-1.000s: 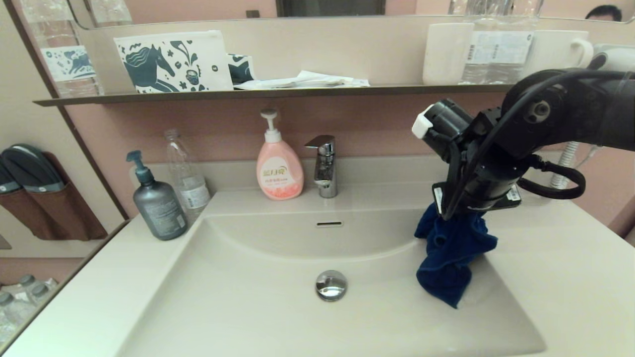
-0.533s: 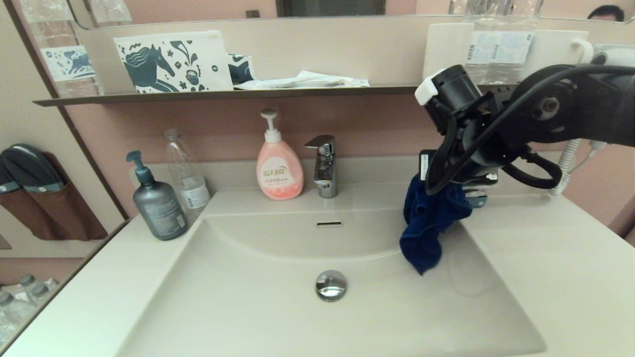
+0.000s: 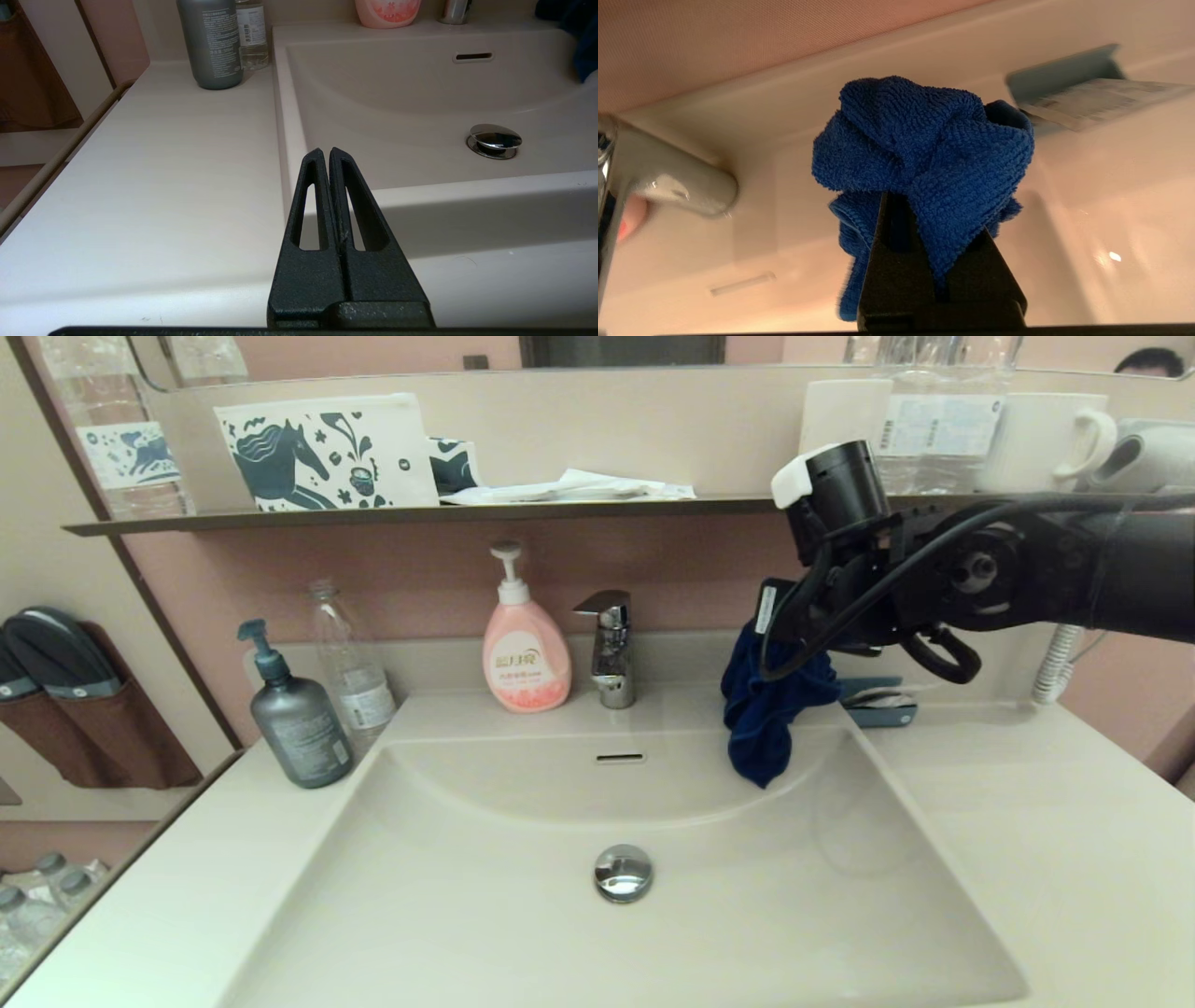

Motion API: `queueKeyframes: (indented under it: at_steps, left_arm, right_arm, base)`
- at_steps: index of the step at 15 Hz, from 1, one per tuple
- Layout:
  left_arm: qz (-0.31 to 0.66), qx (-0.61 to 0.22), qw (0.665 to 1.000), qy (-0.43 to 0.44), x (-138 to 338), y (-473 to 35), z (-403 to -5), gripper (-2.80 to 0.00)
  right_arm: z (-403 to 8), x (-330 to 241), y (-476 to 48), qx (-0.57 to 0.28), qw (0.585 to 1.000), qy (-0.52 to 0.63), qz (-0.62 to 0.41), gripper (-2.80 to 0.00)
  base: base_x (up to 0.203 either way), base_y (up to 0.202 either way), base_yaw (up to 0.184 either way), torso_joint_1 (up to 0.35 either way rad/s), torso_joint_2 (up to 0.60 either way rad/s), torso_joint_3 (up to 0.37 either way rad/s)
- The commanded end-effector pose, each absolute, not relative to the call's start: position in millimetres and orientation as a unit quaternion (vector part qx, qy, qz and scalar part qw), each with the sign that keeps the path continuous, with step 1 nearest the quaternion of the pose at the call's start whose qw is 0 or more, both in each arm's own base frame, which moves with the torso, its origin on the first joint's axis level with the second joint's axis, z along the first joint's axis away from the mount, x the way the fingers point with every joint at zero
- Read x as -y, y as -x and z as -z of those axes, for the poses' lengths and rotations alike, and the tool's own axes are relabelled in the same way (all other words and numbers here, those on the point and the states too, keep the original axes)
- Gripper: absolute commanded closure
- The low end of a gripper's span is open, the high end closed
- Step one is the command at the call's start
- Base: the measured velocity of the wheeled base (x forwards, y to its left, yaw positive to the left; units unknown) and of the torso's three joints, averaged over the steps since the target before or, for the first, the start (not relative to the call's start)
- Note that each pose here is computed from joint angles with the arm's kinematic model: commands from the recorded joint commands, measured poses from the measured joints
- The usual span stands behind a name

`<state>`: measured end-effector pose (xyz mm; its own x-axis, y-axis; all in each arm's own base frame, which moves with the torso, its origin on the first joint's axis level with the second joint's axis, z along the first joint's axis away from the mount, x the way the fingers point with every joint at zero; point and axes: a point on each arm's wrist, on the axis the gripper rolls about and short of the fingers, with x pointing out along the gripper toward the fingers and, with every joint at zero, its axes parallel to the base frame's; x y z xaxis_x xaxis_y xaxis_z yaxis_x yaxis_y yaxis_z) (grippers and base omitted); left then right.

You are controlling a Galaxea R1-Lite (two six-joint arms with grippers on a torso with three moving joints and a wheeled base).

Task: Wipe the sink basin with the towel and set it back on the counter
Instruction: Wipe the sink

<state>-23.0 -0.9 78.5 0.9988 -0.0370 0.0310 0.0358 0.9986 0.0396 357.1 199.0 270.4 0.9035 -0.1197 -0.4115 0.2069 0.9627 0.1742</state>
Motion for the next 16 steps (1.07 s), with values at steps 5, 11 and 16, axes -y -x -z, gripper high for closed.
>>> queueKeyframes:
  at_steps: [5, 11, 16]
  left_arm:
    - [0.018, 0.015, 1.0, -0.019, 1, 23, -79, 0.0]
    - [0.018, 0.016, 1.0, -0.019, 1, 23, -79, 0.0]
    - [0.018, 0.016, 1.0, -0.019, 1, 23, -79, 0.0]
  right_arm:
    - [-200, -227, -403, -0.162, 0.977, -0.116, 0.072, 0.0]
    - [-135, -253, -433, -0.154, 0.985, -0.068, 0.039, 0.0]
    - [-125, -277, -421, -0.178, 0.983, -0.047, -0.006, 0.0]
  base:
    - [0.0, 0.0, 0.0, 0.0, 0.0, 0.0]
    - [0.0, 0.0, 0.0, 0.0, 0.0, 0.0]
    - [0.0, 0.0, 0.0, 0.0, 0.0, 0.0]
